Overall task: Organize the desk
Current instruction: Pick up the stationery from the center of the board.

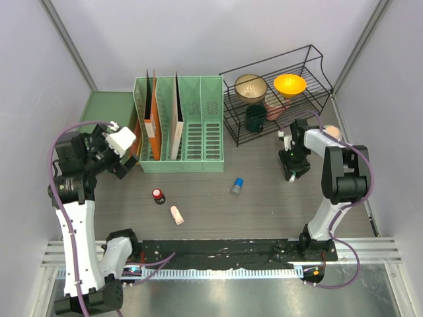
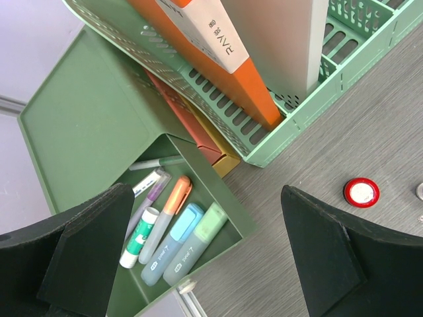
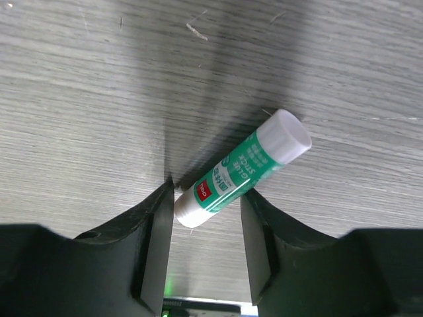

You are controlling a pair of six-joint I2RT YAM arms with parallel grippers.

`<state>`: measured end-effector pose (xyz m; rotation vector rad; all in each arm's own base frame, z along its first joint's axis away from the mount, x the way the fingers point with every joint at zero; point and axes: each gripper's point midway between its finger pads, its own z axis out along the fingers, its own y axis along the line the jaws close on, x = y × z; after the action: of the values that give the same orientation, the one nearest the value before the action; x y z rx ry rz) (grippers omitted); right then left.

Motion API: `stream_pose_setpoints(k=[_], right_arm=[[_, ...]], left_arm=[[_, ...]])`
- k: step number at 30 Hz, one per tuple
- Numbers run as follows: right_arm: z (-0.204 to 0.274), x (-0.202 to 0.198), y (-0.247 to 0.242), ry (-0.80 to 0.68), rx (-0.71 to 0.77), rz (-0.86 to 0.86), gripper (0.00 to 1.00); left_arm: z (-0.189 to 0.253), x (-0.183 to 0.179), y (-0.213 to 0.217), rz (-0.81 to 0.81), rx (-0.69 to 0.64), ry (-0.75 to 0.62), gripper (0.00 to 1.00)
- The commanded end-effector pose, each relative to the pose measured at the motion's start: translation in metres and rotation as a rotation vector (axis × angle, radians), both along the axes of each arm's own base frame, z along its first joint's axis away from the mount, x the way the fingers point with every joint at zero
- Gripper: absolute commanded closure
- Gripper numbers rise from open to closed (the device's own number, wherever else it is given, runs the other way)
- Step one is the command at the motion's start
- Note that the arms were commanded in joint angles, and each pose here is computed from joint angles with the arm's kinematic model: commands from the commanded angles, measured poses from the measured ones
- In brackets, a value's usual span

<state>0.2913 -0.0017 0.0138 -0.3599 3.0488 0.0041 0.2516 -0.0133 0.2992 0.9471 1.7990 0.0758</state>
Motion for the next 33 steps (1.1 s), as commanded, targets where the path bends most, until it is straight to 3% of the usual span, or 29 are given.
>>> stream_pose_setpoints(k=[1, 17, 23, 29, 33], right_arm=[[0.011, 0.026, -0.016, -0.16, -0.075, 0.052, 0.53], [0.029, 0.009, -0.011, -0.217, -0.044, 0.131, 0.77], [0.069, -0.003, 0.015, -0.293, 0.099, 0.231, 0.81], [0.131, -0.014, 0.051, -0.361, 0.287, 0.366, 0.81], [0.168, -0.018, 0.087, -0.419, 0.395, 0.465, 0.82]], left_arm=[[0.005, -0.001, -0.001, -0.018, 0.008, -0.019, 0.0], [0.004, -0.005, -0.01, -0.051, -0.018, -0.014, 0.0], [0.006, -0.023, -0.042, -0.212, -0.116, 0.014, 0.0], [0.015, -0.035, -0.078, -0.366, -0.326, 0.073, 0.0], [0.02, -0.044, -0.097, -0.449, -0.396, 0.104, 0.0]])
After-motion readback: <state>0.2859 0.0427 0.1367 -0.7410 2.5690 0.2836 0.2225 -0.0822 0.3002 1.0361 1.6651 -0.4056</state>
